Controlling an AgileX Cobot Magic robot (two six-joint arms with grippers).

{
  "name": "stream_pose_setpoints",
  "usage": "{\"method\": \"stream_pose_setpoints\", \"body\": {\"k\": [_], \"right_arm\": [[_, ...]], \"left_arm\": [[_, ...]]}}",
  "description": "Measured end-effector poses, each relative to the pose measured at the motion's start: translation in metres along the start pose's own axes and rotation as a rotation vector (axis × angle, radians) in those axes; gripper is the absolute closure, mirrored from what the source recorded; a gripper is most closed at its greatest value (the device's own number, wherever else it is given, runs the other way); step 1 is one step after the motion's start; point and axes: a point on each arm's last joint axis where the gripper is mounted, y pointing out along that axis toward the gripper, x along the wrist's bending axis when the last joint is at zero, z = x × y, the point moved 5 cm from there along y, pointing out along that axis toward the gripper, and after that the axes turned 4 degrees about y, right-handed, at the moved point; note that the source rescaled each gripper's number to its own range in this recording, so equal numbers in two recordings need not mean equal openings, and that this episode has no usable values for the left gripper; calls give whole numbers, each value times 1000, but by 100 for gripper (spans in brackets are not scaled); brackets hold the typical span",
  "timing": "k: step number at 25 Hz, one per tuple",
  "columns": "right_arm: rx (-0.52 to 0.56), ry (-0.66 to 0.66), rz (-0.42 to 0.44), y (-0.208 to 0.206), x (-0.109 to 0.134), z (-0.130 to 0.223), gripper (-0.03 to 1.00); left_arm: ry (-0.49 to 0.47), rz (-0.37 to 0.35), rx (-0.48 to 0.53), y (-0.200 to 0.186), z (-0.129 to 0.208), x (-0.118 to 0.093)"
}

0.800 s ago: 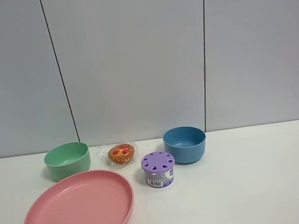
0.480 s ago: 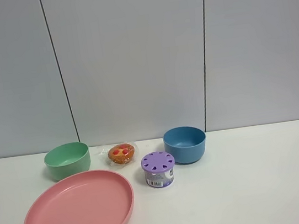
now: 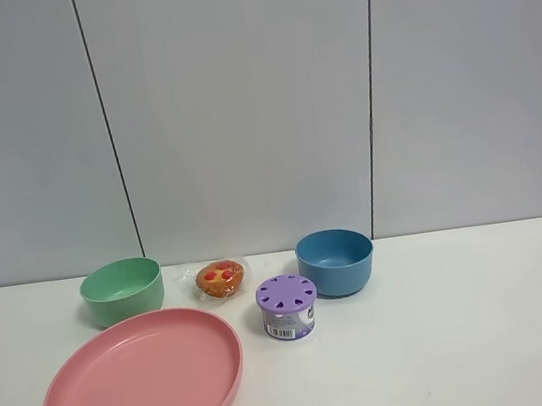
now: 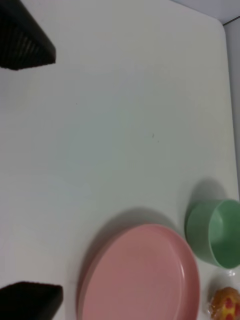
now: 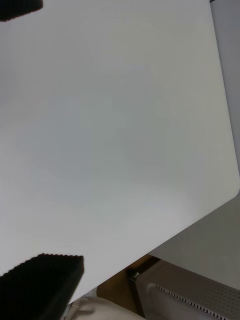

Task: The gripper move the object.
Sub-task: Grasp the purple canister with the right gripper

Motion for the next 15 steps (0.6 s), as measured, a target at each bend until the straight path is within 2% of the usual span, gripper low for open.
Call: {"method": "stream_pose_setpoints", "body": {"k": [15], "right_arm": [[1, 5, -9, 0, 1, 0, 3]], "left_arm": [[0, 0, 0, 0, 0, 0]]}}
